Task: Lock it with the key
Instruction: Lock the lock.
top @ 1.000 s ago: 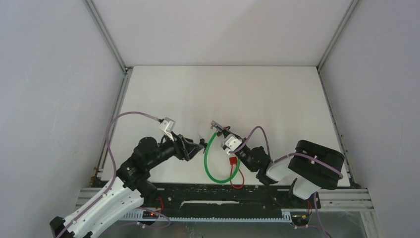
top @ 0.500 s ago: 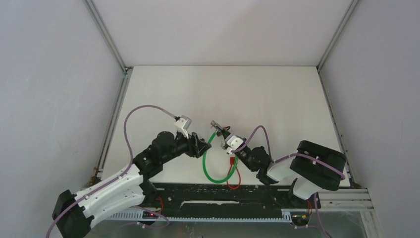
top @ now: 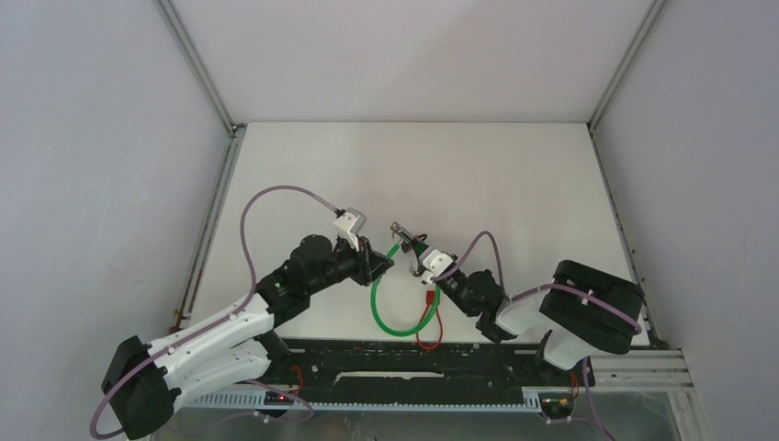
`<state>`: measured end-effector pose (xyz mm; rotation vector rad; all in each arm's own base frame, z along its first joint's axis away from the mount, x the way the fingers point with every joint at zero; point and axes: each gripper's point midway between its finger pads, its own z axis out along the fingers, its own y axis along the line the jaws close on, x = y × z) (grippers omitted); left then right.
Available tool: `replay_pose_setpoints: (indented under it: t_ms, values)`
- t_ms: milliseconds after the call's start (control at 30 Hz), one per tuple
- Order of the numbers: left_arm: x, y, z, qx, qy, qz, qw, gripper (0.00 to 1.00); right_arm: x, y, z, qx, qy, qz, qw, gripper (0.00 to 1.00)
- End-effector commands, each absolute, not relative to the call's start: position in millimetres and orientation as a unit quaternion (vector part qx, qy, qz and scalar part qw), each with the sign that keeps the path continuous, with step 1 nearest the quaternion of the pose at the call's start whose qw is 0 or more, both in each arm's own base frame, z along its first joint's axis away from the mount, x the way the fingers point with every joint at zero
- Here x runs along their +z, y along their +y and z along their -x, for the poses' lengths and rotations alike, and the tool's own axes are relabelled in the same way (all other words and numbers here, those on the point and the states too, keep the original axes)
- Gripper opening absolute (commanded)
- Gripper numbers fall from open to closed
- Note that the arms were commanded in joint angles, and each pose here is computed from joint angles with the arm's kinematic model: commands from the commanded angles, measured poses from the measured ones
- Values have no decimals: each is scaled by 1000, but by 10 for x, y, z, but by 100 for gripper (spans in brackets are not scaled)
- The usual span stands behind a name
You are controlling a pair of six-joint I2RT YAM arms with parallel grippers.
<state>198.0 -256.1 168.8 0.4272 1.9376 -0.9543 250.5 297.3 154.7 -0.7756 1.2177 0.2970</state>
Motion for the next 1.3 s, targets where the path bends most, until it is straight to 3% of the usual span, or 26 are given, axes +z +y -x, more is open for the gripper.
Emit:
replay_pose_setpoints:
  t_ms: [0, 167, 1267]
  values:
    - [2070, -2690, -2101, -403, 752, -184, 489, 19, 1916, 3001, -2445, 174, 518, 319, 774, 0]
    - [2053, -2736, -2153, -398, 756, -187, 486, 0, 1913, 3032, -2404, 181, 510, 331, 773, 0]
    - [2489, -2892, -2647, -394, 708, -145, 567, 0, 1759, 3328, -2050, 248, 458, 439, 732, 0]
